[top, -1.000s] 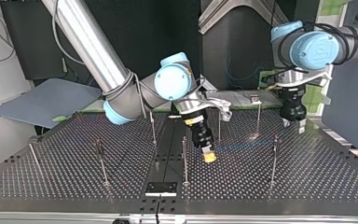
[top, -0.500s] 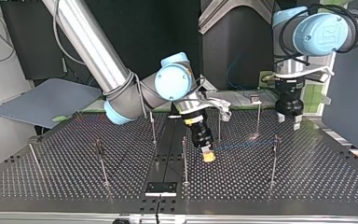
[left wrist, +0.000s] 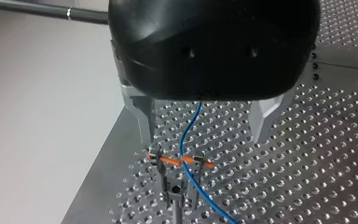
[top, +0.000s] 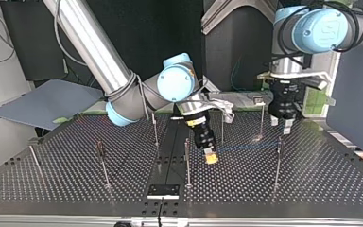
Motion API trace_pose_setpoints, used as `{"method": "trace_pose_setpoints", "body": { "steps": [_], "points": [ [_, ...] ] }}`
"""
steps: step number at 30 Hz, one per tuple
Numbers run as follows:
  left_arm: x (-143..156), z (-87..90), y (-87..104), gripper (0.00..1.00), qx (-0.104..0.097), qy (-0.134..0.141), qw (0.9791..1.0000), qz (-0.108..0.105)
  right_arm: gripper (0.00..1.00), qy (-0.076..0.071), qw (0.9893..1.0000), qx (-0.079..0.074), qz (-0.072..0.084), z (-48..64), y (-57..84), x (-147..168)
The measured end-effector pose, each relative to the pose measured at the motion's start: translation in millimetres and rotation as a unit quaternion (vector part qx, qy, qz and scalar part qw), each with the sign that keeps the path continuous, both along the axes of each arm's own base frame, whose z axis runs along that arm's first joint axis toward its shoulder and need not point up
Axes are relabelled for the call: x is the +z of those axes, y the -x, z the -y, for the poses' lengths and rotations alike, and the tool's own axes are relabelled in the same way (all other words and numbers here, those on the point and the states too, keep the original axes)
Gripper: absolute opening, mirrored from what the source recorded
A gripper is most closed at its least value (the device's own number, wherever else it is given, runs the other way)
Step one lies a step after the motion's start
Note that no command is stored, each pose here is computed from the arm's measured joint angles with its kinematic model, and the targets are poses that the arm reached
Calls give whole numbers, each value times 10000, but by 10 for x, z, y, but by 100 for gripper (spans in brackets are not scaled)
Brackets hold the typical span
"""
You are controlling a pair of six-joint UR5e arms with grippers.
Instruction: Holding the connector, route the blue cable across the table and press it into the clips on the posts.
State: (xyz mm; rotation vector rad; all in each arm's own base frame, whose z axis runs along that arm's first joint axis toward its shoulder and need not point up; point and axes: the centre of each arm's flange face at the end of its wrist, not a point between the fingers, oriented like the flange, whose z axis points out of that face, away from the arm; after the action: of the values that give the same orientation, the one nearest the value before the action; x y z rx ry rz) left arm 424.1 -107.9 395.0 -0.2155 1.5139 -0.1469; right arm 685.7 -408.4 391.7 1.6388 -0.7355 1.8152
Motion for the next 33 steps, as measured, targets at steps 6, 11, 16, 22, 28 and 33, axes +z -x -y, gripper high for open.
{"method": "trace_pose_setpoints", "body": {
  "steps": [6, 11, 16, 22, 28, 33],
  "points": [
    [-17, 80, -69, 99, -66, -281, 9994, 168, 0, -15, 10000, -14, -16, 5, 7, -5],
    [58, 134, -107, 99, -51, -487, 9980, 393, 0, -20, 10000, -23, -23, 16, 15, -6],
    [138, 201, -182, 99, -66, -662, 9959, 610, 0, -21, 10000, -36, -23, 27, 22, -7],
    [143, 281, -307, 99, -101, -720, 9948, 708, 0, -25, 10000, -46, -27, 39, 28, -12],
    [43, 331, -449, 99, -52, -773, 9949, 646, 0, -26, 10000, -50, -28, 46, 28, -21],
    [-31, 359, -604, 99, 42, -793, 9947, 656, 0, -28, 10000, -51, -31, 49, 27, -28]
  ]
}}
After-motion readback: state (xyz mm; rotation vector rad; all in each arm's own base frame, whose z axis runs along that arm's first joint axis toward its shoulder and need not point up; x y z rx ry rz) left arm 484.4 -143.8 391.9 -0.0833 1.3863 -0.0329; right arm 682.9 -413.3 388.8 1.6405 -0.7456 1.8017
